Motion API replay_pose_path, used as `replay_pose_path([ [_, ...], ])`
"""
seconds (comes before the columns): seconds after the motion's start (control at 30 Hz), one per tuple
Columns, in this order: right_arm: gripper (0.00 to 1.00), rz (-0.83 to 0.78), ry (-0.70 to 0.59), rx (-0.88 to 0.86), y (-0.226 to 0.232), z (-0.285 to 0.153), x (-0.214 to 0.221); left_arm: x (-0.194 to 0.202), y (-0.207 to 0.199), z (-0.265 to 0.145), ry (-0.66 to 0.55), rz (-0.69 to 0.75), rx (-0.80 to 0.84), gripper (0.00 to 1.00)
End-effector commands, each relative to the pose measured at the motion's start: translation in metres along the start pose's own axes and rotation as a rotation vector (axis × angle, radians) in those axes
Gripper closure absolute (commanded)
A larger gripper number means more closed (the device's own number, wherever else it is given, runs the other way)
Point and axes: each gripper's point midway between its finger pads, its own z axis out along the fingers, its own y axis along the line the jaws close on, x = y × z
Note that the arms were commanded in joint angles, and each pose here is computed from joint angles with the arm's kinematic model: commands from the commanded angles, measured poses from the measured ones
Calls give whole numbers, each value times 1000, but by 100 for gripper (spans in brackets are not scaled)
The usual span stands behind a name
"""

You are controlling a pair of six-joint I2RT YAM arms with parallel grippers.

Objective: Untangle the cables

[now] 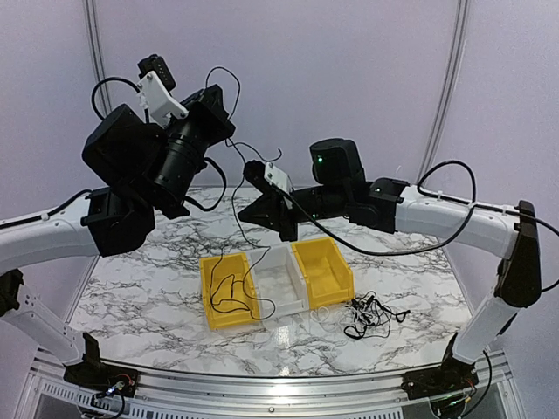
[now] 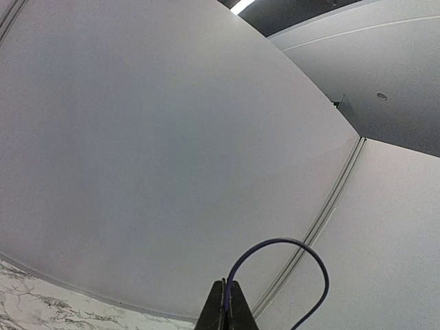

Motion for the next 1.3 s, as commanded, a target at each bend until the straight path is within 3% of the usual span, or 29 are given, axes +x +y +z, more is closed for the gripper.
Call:
replay_pose_path([
  [0.0,100,-65,-6,120,-23,-19,-6,-12,8,-5,-24,-5,-10,100],
  [0.27,100,-47,-51,241,-71,-54,-21,-18,1,-3,-30,-6,16,100],
  [0.4,100,-72,-26,255,-72,-61,-20,-32,-21,2,-38,-50,90,100],
  [0.5,89,-71,4,290,-74,-71,-11,-38,-40,9,-32,-69,139,100],
  [0.63,66,-59,56,362,-82,-98,3,-38,-60,19,-27,-47,176,100],
  [0.7,61,-56,84,396,-86,-115,11,-38,-65,23,-35,-13,175,100],
  [0.97,55,5,173,540,-92,-179,59,-11,-41,55,-32,103,112,100],
  [1.27,54,86,211,619,-84,-208,124,45,-4,82,59,161,57,100],
])
